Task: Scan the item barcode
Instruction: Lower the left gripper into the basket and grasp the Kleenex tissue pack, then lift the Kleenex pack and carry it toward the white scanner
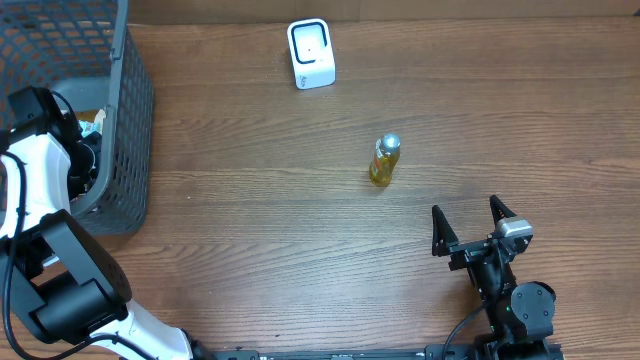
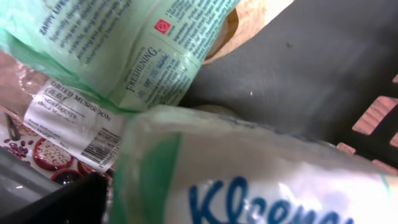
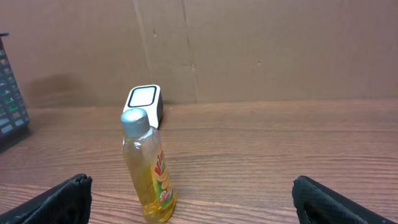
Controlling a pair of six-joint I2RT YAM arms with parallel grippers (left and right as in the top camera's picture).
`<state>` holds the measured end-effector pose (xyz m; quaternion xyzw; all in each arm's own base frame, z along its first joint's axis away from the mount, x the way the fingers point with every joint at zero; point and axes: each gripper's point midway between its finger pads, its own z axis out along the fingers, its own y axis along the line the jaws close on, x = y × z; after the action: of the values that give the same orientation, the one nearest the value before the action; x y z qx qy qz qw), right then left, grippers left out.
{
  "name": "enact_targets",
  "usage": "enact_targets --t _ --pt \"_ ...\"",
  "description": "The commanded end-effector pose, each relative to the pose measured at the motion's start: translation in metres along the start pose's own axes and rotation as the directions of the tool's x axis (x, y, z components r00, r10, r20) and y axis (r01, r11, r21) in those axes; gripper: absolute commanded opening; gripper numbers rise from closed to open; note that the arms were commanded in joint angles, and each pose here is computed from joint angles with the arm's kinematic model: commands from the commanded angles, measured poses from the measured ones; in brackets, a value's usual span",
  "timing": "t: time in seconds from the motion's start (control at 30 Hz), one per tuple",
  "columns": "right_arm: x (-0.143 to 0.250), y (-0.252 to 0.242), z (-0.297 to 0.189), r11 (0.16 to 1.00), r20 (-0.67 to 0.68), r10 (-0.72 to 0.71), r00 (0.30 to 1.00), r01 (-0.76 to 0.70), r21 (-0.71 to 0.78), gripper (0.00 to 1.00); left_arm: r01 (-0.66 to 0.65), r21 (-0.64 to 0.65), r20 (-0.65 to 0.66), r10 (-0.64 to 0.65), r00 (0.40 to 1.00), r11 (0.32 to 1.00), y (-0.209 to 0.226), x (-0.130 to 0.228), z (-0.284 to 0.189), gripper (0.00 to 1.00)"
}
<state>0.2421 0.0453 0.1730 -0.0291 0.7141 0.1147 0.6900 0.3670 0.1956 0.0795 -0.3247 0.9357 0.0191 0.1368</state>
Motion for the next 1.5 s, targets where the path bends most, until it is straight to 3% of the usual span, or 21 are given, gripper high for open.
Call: enact_targets --t 0.0,0.17,0.43,0.7,0.83,1.0,1.17,1.47 --pt "0.002 -0.002 0.000 1.000 0.001 -0.001 1.000 0.001 0.009 1.00 -0.016 0.021 -0.021 0.016 1.000 1.000 -0.004 0.008 0.002 0.69" --pt "0.002 -0.002 0.000 1.000 0.001 -0.001 1.000 0.001 0.009 1.00 -0.015 0.032 -0.013 0.015 1.000 0.999 -0.006 0.005 0.000 0.57" --pt "0.002 -0.002 0.000 1.000 0.001 -0.001 1.000 0.001 0.009 1.00 -0.016 0.070 0.031 0.013 0.999 0.997 -0.015 -0.022 -0.039 0.50" --pt "0.003 -0.002 0.000 1.000 0.001 -0.001 1.000 0.001 0.009 1.00 -0.032 0.101 0.202 0.011 0.979 0.994 -0.026 -0.074 -0.144 0.45" --pt "0.002 -0.002 0.000 1.000 0.001 -0.001 1.000 0.001 0.009 1.00 -0.070 0.181 0.286 0.016 0.958 0.981 -0.044 -0.082 -0.207 0.44" --pt "0.002 -0.002 0.000 1.000 0.001 -0.001 1.000 0.001 0.009 1.00 -0.166 0.355 0.357 0.031 0.934 0.920 -0.079 -0.068 -0.280 0.44" --pt "0.002 -0.002 0.000 1.000 0.001 -0.001 1.000 0.001 0.009 1.00 -0.255 0.387 0.432 0.070 0.899 0.886 -0.101 -0.046 -0.330 0.44" --pt "0.002 -0.002 0.000 1.000 0.001 -0.001 1.000 0.001 0.009 1.00 -0.370 0.417 0.356 0.225 0.907 0.830 -0.153 0.011 -0.332 0.43"
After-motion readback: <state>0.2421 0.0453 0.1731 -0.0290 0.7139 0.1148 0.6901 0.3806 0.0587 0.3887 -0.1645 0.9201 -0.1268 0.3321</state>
